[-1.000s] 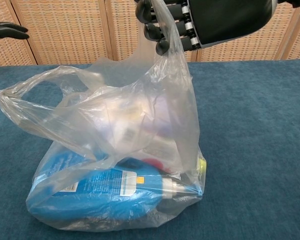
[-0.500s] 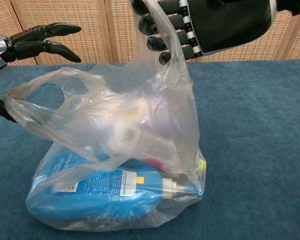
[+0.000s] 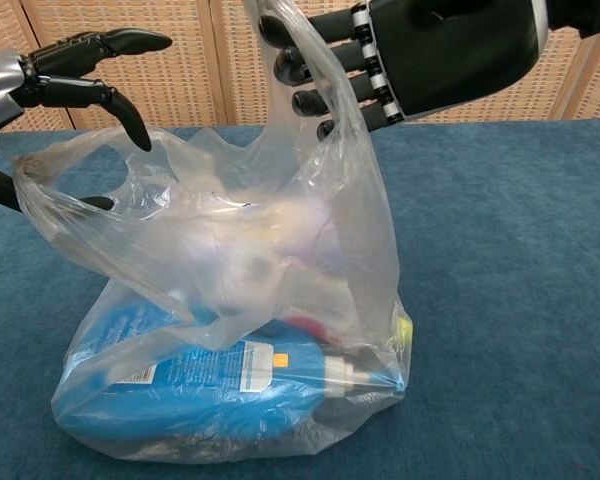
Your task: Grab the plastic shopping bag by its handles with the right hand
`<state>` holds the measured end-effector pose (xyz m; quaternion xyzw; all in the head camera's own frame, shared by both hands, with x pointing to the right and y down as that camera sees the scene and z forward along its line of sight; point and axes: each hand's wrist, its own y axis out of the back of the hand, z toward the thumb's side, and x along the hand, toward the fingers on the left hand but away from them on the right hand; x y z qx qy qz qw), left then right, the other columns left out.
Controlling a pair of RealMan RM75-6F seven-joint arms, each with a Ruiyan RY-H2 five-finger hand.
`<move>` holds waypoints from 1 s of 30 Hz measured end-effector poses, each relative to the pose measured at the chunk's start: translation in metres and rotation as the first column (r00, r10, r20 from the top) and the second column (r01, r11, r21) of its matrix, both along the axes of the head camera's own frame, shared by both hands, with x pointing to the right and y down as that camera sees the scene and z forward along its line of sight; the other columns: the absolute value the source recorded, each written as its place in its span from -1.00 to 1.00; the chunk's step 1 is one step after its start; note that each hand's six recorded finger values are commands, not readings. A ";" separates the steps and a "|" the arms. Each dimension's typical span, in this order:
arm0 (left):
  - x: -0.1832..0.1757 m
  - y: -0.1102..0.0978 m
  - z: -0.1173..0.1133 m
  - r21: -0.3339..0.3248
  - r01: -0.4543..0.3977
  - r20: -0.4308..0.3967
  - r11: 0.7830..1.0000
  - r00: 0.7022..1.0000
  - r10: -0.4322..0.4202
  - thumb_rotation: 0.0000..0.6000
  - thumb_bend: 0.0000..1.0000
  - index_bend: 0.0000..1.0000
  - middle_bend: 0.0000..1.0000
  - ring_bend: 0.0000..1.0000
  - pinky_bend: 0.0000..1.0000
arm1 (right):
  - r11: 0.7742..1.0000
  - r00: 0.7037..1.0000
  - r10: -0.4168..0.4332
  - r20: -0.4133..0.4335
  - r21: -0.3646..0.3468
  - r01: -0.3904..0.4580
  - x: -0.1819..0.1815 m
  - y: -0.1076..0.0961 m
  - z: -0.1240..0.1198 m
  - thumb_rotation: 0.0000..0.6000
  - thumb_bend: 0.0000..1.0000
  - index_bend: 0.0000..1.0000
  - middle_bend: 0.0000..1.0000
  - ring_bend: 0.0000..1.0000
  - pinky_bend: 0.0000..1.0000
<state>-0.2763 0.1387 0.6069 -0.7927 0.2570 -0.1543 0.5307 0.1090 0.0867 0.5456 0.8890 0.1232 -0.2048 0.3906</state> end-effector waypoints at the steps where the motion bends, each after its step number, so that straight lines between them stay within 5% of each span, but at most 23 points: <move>1: -0.001 0.000 -0.001 0.000 -0.002 0.004 1.000 1.000 0.002 1.00 -0.41 -0.21 -1.00 -1.00 -1.00 | 1.000 1.000 0.000 -0.004 0.001 0.000 -0.001 0.000 0.000 1.00 -0.85 -0.14 0.05 -0.09 -0.09; 18: 0.005 -0.007 0.000 -0.007 0.006 0.016 1.000 1.000 -0.006 1.00 -0.41 -0.14 -1.00 -1.00 -1.00 | 1.000 1.000 -0.007 -0.011 0.006 0.008 -0.007 0.003 0.001 1.00 -0.80 -0.14 0.05 -0.09 -0.09; 30: 0.029 -0.021 -0.007 -0.005 0.103 -0.157 0.995 0.982 -0.103 1.00 -0.37 0.03 -1.00 -1.00 -1.00 | 1.000 1.000 -0.010 -0.019 0.007 0.010 -0.007 0.005 0.000 1.00 -0.79 -0.13 0.05 -0.09 -0.08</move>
